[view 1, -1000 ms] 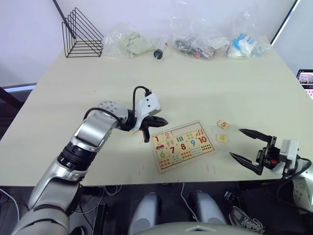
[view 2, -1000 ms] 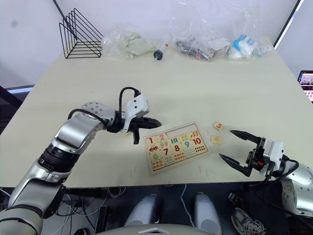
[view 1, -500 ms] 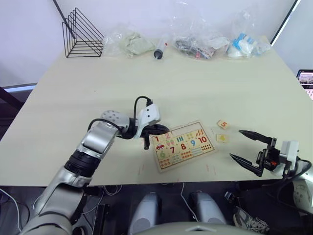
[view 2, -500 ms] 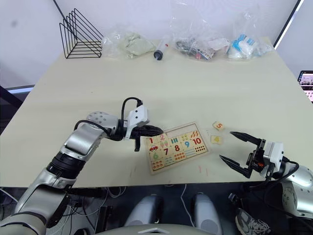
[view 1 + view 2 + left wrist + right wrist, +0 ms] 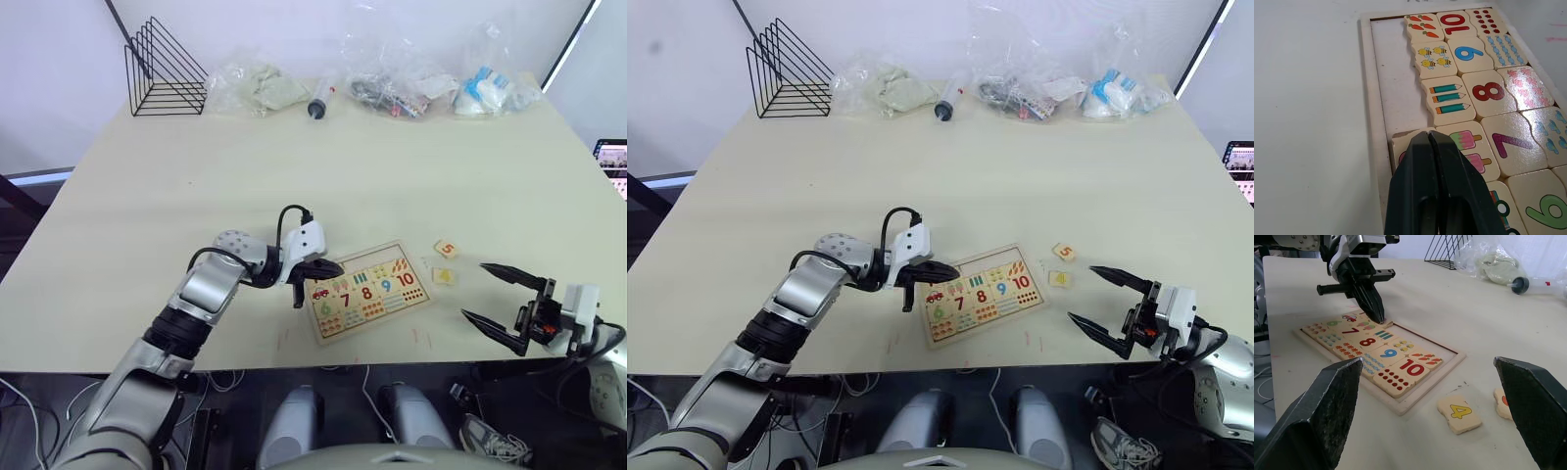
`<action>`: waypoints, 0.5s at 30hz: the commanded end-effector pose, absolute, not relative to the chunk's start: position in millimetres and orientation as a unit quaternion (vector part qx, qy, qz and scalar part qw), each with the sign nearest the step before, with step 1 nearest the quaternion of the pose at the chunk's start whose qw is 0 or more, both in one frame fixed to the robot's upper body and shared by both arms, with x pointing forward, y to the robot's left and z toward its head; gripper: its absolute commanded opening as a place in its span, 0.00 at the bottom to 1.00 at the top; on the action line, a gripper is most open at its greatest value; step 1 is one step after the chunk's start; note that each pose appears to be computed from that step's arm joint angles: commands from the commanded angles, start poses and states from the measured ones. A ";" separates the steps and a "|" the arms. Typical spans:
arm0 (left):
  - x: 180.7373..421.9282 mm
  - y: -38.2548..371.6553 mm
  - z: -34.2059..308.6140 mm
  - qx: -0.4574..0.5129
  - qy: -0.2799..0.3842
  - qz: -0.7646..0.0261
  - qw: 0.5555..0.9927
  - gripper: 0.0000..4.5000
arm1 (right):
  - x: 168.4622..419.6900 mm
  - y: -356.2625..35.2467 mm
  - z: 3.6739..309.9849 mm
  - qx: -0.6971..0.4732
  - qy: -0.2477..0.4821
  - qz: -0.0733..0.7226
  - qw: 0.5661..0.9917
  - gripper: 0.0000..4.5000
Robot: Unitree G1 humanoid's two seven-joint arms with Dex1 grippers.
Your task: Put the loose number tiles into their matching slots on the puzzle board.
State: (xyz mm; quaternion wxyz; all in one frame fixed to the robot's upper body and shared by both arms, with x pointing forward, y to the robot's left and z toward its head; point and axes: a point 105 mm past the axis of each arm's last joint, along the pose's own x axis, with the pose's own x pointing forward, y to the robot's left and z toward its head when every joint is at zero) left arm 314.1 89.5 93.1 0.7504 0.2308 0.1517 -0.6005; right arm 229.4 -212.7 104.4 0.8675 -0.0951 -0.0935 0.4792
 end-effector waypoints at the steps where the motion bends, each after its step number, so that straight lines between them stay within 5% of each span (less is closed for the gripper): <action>1: 316.5 97.9 110.0 0.190 0.123 -0.589 0.776 0.01 | 228.8 -216.0 115.4 -0.112 -0.114 0.470 0.868 1.00; 7: 313.2 118.0 155.1 0.109 0.039 -0.561 0.820 0.01 | 231.0 -220.6 107.9 -0.104 -0.092 0.462 0.876 1.00; 15: 292.7 174.1 138.1 0.154 0.068 -0.479 0.861 0.01 | 243.5 -235.1 102.8 -0.100 -0.061 0.435 0.893 1.00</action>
